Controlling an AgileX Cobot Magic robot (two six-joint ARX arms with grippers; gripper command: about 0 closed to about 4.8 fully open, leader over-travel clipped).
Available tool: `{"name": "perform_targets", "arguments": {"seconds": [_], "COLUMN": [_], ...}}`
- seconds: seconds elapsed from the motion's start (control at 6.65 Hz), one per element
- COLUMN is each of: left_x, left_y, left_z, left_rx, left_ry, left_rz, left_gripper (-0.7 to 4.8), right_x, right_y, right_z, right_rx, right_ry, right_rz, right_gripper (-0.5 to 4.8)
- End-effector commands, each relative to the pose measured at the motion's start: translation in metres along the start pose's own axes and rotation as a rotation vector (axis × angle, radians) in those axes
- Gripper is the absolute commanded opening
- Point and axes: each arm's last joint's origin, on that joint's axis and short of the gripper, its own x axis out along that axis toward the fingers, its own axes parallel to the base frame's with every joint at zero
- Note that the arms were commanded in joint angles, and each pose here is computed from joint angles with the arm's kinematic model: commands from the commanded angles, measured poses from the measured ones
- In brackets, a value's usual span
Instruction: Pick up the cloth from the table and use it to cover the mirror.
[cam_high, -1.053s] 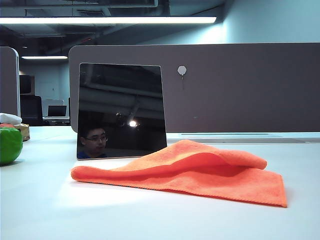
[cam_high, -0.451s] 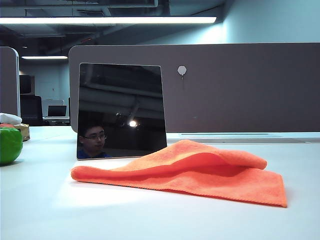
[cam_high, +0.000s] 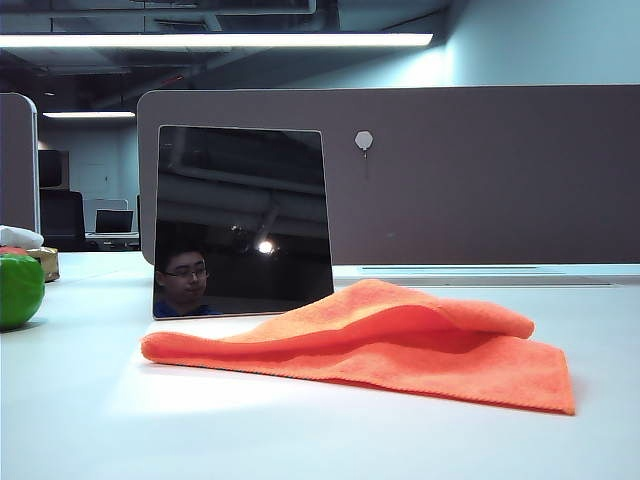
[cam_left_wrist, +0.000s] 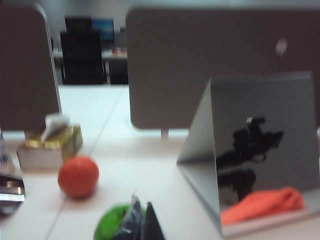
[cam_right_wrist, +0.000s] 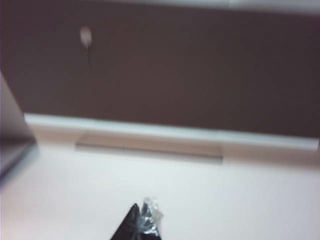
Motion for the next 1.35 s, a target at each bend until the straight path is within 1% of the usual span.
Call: {"name": "perform_targets", "arguments": {"seconds": [0.15,0.3,0.45,0.6,0.75,0.9,1.05,1.2,1.35], "left_x": [-0.004,-0.011,-0.013,-0.012,0.024,0.029,0.056,0.062,0.094], "left_y": [0.000,0.001,0.001,0.001,-0.004,-0.005,-0.012,-0.015,-0.049], "left_z": [0.024,0.051,0.061,0.065,0.095,0.095,0.082,0.077,0.026], "left_rx": [-0.005,-0.006,-0.006,-0.007,-0.034,-0.039,-0.094,-0.110,-0.109], "left_ry": [-0.046,-0.031,-0.012,0.002,0.202,0.220,0.355,0.394,0.705], "left_rz": [-0.002,-0.004,-0.009,-0.012,-0.236,-0.260,-0.471,-0.521,-0.727], "left_gripper": [-0.05,-0.05,-0.05,-0.05,-0.05,-0.05,-0.05,-0.05,-0.05], "right_x": [-0.004,-0.015,-0.020,-0.021,0.017,0.023,0.061,0.070,0.139], "right_y": [0.000,0.001,0.001,0.001,-0.007,-0.007,-0.005,-0.003,0.034], "right_z": [0.025,0.056,0.073,0.080,0.142,0.147,0.160,0.155,0.089], "right_rx": [-0.035,-0.123,-0.141,-0.141,-0.081,-0.073,-0.003,0.017,0.029], "right_ry": [-0.035,0.006,0.009,0.009,0.261,0.279,0.287,0.307,0.663], "right_rz": [-0.008,-0.009,-0.036,-0.034,0.051,0.077,0.404,0.465,0.586], "right_gripper": [-0.01,-0.01,-0.01,-0.01,-0.01,-0.01,-0.01,-0.01,0.20]}}
